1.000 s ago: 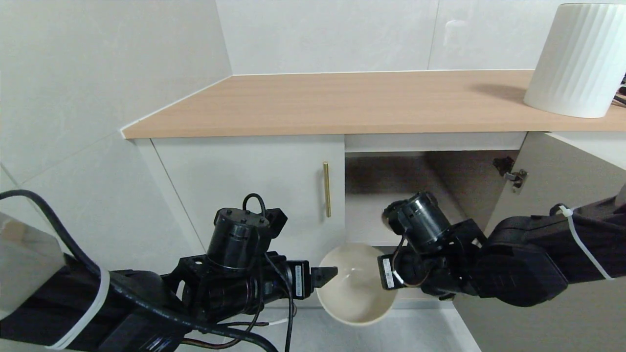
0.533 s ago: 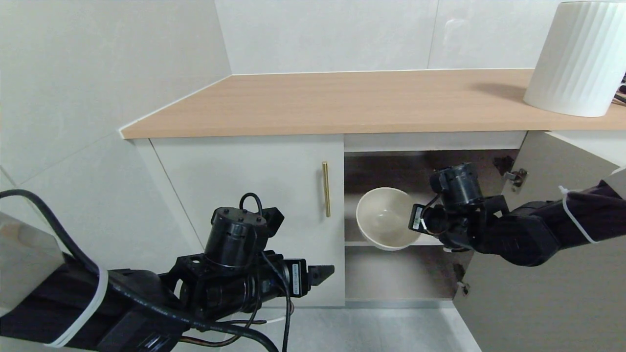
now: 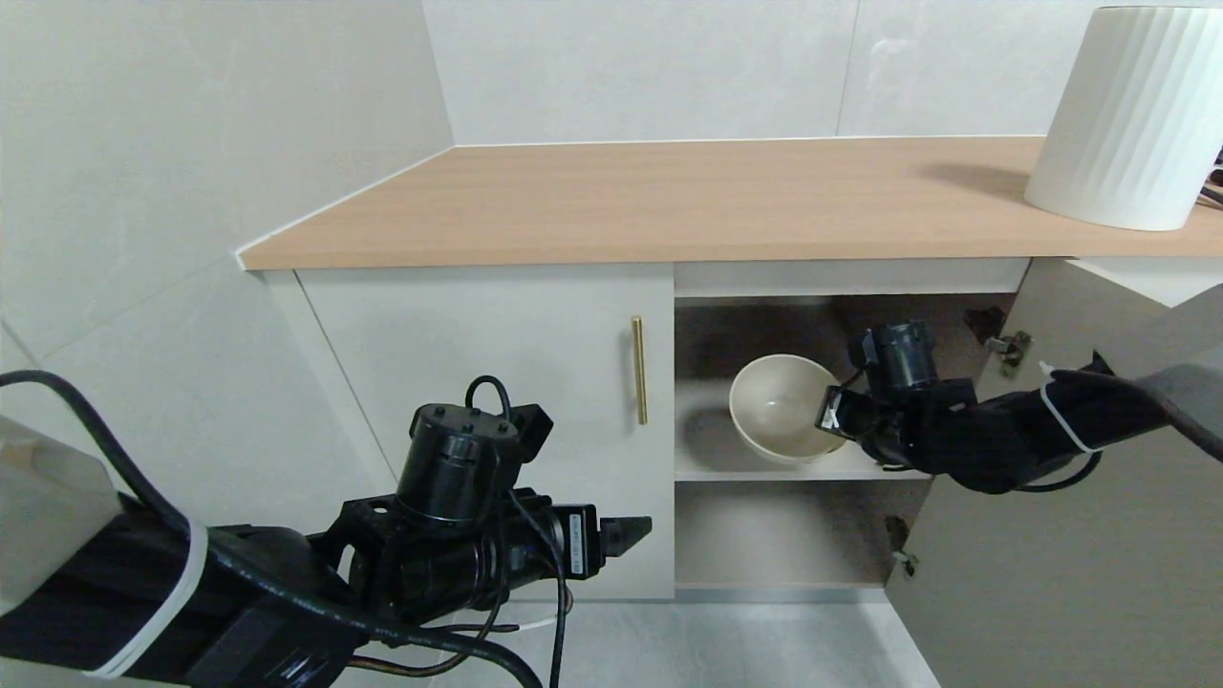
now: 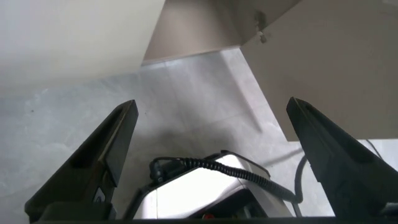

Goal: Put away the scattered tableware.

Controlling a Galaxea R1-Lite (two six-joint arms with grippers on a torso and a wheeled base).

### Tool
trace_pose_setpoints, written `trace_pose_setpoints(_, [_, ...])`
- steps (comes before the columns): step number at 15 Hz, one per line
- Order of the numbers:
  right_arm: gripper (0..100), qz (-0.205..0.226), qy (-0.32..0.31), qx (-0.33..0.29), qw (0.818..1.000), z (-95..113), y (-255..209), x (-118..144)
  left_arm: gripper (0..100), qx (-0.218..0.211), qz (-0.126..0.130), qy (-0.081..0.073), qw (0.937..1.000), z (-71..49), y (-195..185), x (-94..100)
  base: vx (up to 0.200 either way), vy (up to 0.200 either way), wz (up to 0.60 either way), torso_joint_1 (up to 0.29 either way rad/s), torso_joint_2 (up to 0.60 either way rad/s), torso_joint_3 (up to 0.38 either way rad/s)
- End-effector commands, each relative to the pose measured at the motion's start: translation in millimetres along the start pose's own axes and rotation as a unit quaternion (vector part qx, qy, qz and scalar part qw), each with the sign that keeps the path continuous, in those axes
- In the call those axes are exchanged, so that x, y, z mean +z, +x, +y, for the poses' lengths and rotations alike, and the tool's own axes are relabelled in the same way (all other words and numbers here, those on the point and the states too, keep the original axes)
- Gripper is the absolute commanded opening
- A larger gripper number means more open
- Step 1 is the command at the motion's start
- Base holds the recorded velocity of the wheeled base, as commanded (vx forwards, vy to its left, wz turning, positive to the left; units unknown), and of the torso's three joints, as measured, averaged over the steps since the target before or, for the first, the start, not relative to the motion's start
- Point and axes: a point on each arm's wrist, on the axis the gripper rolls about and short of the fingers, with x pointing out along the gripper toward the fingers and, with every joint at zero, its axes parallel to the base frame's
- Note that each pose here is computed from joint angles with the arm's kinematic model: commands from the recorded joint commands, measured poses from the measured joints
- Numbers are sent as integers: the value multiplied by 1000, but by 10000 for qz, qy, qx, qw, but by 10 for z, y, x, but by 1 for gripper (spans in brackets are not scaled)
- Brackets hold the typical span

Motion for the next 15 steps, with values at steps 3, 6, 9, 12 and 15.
trace_pose_setpoints(3, [0, -20, 85, -289, 9995, -112, 271, -14, 100, 1, -2, -3, 10000, 0, -1, 1, 0, 0, 0, 0, 0, 0])
trace_pose_setpoints(6, [0, -34, 150, -405, 9991, -177, 381, -8, 100, 1, -2, -3, 10000, 0, -1, 1, 0, 0, 0, 0, 0, 0])
trace_pose_setpoints(9, [0, -86, 221, -522, 9984, -243, 512, 17, 100, 4, 5, -4, 10000, 2, -1, -3, 0, 0, 0, 0, 0, 0])
trace_pose_setpoints(12, [0, -95, 271, -557, 9980, -250, 619, -6, 100, 4, 5, -4, 10000, 2, -1, -3, 0, 0, 0, 0, 0, 0])
trace_pose_setpoints(15, [0, -86, 309, -593, 9977, -268, 699, -30, 100, 4, 5, -4, 10000, 2, -1, -3, 0, 0, 0, 0, 0, 0])
